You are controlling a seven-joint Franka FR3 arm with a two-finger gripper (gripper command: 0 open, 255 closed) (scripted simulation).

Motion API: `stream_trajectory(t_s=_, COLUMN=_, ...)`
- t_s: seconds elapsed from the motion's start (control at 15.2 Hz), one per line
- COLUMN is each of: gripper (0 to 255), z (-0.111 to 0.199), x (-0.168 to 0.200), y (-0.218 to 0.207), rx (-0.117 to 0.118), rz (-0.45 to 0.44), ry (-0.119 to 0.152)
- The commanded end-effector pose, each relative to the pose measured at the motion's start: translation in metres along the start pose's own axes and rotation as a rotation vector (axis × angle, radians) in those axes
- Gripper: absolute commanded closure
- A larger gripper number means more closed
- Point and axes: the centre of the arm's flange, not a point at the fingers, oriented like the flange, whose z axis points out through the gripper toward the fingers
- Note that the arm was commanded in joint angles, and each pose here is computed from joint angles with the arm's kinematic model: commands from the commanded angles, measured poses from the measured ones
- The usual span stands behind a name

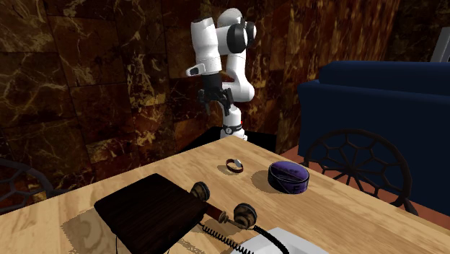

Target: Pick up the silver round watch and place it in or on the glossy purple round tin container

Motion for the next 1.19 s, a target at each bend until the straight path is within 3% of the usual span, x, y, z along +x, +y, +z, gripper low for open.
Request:
stream_trajectory(t_s=0.0, gripper=0, z=0.015, x=0.014, y=-0.017, rx=0.019, rz=0.005, ry=-0.002)
stream_trajectory(t_s=0.86, gripper=0, z=0.102, x=0.107, y=-0.117, rx=0.132, rz=0.033, ry=-0.025)
stream_trajectory(t_s=1.12, gripper=0, z=0.118, x=0.107, y=-0.119, rx=0.132, rz=0.033, ry=-0.025)
